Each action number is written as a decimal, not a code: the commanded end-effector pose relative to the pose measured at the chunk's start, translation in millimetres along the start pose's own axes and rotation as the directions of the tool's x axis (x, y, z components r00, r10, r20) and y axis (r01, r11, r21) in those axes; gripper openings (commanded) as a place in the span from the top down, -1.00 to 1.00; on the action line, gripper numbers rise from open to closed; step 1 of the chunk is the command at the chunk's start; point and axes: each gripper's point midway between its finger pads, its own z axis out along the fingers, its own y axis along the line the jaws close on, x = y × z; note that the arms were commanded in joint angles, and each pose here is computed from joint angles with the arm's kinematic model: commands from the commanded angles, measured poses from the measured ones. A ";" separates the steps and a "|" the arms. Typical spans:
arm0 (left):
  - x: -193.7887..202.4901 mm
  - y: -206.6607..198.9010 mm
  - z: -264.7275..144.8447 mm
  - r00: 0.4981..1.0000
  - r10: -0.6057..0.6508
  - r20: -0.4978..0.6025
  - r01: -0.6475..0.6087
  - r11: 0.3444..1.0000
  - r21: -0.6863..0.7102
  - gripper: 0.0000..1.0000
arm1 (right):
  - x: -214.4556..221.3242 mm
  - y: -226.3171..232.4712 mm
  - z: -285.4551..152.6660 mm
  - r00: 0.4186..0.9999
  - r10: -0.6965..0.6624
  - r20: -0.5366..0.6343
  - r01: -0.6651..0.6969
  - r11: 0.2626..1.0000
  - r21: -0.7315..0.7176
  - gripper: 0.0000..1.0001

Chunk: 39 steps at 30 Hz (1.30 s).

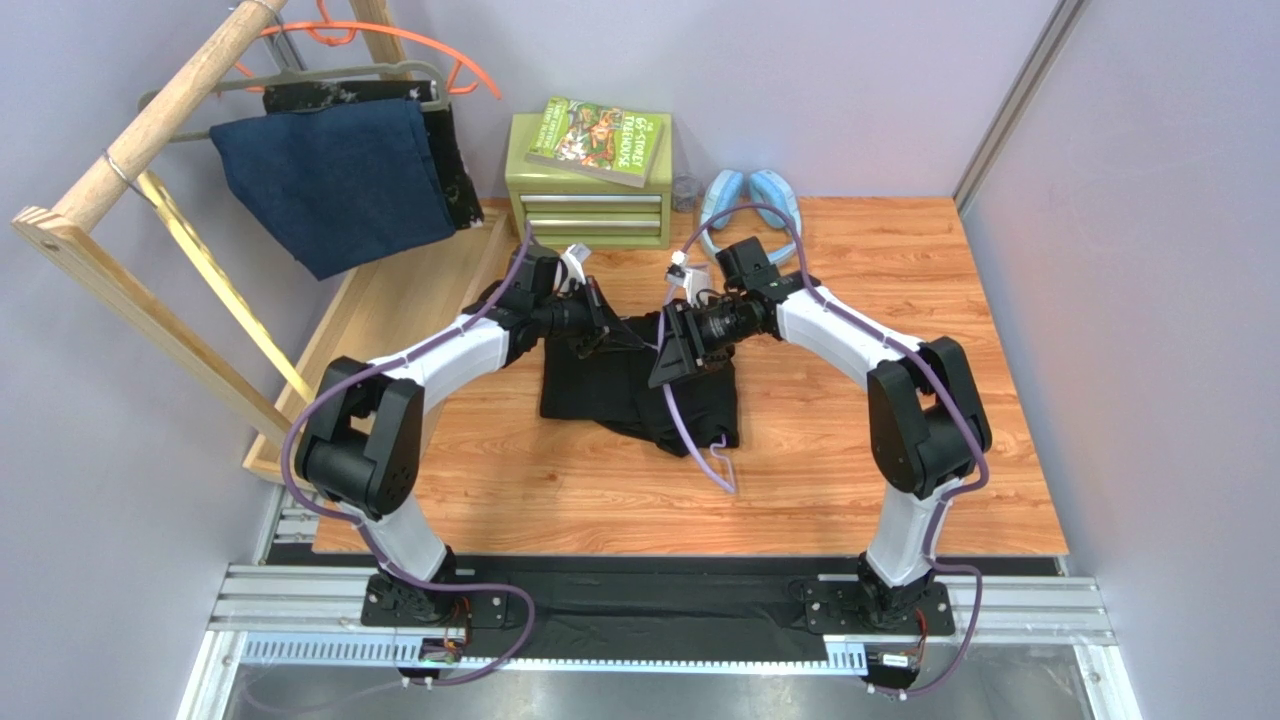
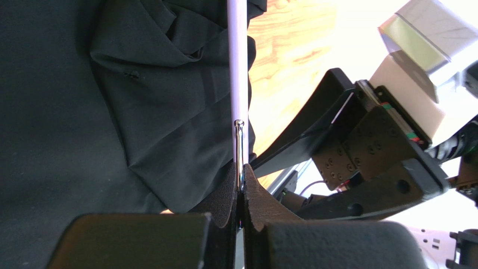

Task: Place the trousers on the hanger
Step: Place trousers on hanger

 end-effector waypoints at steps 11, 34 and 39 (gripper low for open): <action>-15.7 -55.5 -23.8 0.993 0.092 0.073 -0.100 0.988 0.119 0.92 | -23.4 -6.0 17.3 0.997 0.034 0.071 -0.030 0.999 -0.045 1.00; -37.9 38.4 -13.9 0.991 0.112 0.069 -0.112 0.994 -0.009 -0.23 | -62.3 -9.8 -39.6 0.951 0.222 0.215 -0.143 0.933 -0.330 1.00; -41.7 44.6 10.3 0.991 0.129 0.045 -0.129 0.992 -0.004 -0.23 | -65.6 -9.1 -38.9 0.944 0.254 0.213 -0.164 0.916 -0.366 1.00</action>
